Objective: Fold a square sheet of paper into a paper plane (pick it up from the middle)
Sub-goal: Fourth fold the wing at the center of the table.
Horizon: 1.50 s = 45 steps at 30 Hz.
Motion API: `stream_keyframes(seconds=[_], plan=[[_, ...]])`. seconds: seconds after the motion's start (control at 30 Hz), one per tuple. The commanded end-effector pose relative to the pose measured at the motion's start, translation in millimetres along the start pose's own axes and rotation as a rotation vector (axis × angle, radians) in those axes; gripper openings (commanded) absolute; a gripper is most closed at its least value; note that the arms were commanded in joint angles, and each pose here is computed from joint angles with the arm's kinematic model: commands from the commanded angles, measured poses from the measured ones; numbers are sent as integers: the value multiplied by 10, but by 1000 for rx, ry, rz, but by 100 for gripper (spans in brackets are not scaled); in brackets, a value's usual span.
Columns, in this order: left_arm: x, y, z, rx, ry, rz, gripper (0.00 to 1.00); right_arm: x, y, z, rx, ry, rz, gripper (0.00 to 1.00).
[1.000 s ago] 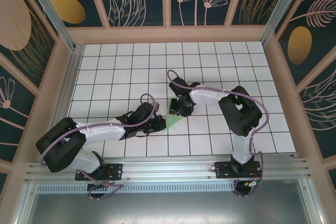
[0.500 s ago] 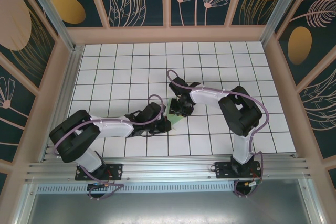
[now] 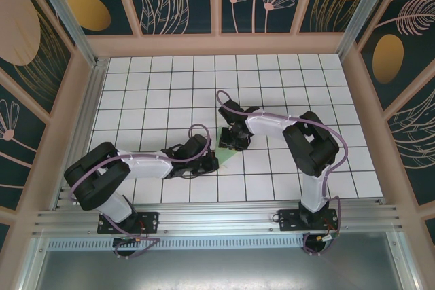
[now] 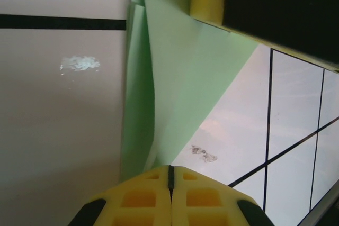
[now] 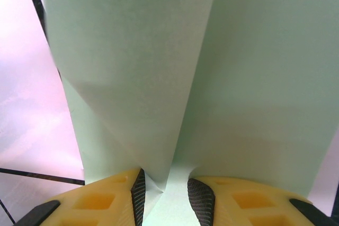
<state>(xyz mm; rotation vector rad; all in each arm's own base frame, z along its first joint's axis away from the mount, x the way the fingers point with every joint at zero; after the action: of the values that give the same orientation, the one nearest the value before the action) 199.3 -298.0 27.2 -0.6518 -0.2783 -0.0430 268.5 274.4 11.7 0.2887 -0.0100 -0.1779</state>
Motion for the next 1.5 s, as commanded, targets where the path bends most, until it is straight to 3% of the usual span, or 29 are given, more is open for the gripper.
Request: stream_keyframes(seconds=[0.0,0.7,0.97,1.13,1.47], plan=[[-7,60,17,21,-19,20,7,-183,-909,-580,-332,47,-52,37],[-363,395,-8,48,64,124,6,-189,-931,-596,-338,50,-57,37],[185,-278,248,-147,-100,44,13,-194,-939,-606,-342,52,-56,37],[376,-248,229,-109,-153,40,12,-183,-924,-596,-337,49,-56,37],[212,-64,-11,-51,-60,56,11,-178,-905,-586,-334,48,-53,37]])
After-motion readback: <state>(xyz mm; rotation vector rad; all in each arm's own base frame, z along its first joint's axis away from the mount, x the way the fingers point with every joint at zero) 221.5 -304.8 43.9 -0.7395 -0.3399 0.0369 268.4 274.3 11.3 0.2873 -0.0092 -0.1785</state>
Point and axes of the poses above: each hand's point on the last joint's axis, 136 mm out from that joint toward the fingers, its own z axis back along the fingers, its own y axis along the line the jaws close on, x = y × z, the point moved 1 cm from there along z, back along the fingers, and after that the axes turned 6 degrees about -z, right-handed, at the moved point
